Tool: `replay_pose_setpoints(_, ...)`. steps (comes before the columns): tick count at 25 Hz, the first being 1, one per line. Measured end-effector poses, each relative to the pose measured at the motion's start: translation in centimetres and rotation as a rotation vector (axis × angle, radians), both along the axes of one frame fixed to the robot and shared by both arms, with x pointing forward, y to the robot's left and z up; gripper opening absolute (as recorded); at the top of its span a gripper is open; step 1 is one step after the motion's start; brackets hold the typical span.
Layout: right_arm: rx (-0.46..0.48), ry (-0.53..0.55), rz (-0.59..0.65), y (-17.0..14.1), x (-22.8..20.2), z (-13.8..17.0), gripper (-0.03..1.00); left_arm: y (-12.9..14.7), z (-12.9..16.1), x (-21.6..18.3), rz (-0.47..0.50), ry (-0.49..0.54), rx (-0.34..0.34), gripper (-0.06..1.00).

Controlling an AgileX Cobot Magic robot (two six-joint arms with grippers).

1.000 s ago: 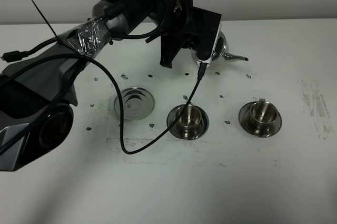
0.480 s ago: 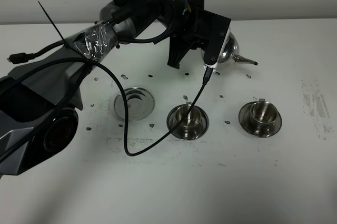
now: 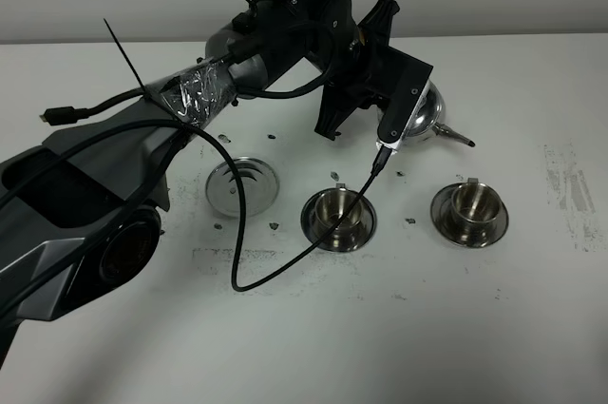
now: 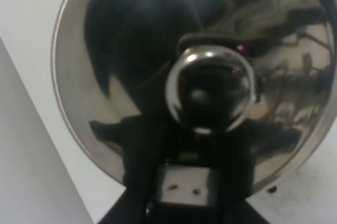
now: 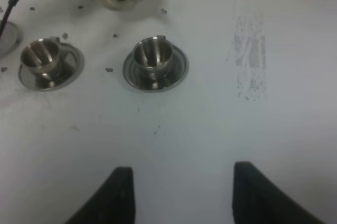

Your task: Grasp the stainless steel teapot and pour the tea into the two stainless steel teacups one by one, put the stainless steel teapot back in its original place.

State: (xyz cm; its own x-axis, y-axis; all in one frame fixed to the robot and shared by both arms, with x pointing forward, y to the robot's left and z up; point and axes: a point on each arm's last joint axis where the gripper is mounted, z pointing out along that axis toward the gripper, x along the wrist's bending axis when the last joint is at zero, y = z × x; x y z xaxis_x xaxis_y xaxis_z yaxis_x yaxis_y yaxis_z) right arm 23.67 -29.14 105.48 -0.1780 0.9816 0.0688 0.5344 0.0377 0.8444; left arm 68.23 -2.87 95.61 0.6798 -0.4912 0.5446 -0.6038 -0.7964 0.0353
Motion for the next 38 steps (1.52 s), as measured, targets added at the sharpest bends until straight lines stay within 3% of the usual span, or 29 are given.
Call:
replay_pose_setpoints(13,0.000,0.000,0.000,0.0,0.0,0.0,0.41,-1.0,-0.5,-0.5,-0.088,-0.038,0.027,0.19)
replay_pose_setpoints(31,0.000,0.000,0.000,0.0,0.0,0.0,0.41,-1.6,-0.5,-1.0,-0.133,-0.049,0.045,0.19)
replay_pose_setpoints(38,0.000,0.000,0.000,0.0,0.0,0.0,0.41,-1.8,-0.5,-1.1,-0.168,-0.091,0.103,0.19)
